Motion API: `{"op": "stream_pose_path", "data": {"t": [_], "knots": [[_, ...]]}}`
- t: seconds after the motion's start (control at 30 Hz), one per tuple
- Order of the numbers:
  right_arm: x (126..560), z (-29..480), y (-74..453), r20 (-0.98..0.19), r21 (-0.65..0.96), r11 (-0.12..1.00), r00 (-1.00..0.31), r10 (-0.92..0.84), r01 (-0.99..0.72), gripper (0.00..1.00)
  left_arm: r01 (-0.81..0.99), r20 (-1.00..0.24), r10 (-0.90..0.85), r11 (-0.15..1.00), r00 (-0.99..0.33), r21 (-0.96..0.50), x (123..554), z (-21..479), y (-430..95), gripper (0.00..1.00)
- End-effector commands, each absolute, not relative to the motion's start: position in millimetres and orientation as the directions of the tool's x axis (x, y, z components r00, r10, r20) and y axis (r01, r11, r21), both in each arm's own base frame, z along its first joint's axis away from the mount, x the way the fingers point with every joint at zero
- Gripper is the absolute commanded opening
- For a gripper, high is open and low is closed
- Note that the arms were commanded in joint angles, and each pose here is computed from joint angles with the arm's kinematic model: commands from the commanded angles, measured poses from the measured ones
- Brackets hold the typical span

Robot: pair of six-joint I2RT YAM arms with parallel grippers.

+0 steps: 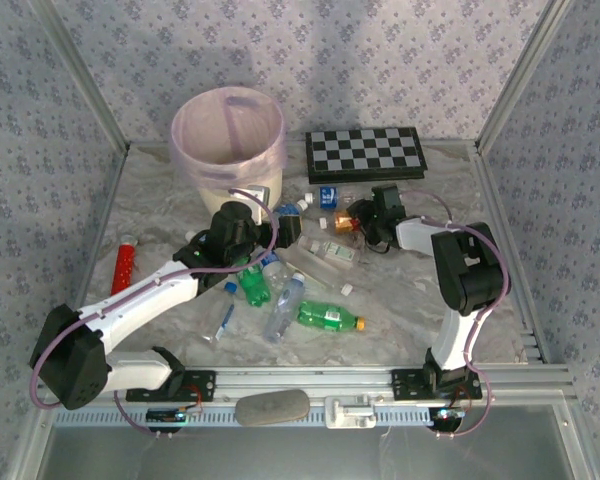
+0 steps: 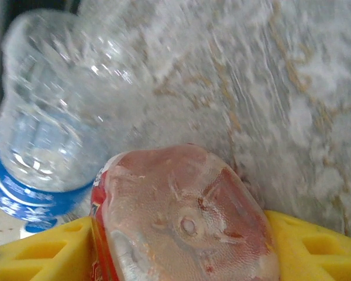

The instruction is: Put the plastic bottles in the bin

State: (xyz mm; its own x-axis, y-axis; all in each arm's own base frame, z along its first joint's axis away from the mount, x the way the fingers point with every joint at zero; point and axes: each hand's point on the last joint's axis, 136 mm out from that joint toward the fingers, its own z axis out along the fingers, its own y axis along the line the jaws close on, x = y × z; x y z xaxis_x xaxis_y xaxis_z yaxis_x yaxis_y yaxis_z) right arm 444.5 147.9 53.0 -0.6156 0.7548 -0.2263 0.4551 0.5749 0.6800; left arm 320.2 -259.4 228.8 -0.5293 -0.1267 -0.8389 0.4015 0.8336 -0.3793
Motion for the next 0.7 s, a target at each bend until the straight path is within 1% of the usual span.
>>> {"op": "stream_pose_path", "data": {"t": [0.0,0.17,0.23,0.37,0.53,0.67], "knots": [[462.0,104.9,140.0,-0.348,0.745,0.602,-0.603,0.718,0.287,0.51,0.483,-0.863,-0.109,0.791,-0.493,-0.375,317.2,254.7,-273.8,1.0],[445.1,149.1,148.5,-0.434,0.738,0.667,-0.682,0.589,0.107,0.5,0.556,-0.872,-0.069,0.746,-0.484,-0.367,314.9,265.1,-285.7,1.0],[432.9,166.2,154.2,-0.473,0.715,0.699,-0.714,0.517,0.032,0.5,0.598,-0.872,-0.045,0.711,-0.488,-0.37,313.3,268.9,-292.7,1.0],[409.0,198.4,164.7,-0.535,0.681,0.725,-0.746,0.395,-0.105,0.5,0.66,-0.866,0.012,0.653,-0.499,-0.371,313.2,270.8,-305.4,1.0],[378.6,233.0,179.8,-0.589,0.656,0.711,-0.761,0.274,-0.252,0.49,0.695,-0.841,0.07,0.601,-0.537,-0.394,314.9,265.3,-319.7,1.0],[359.6,244.3,197.8,-0.607,0.654,0.677,-0.768,0.203,-0.338,0.49,0.71,-0.821,0.088,0.559,-0.563,-0.427,314.2,262.2,-330.4,1.0]]}}
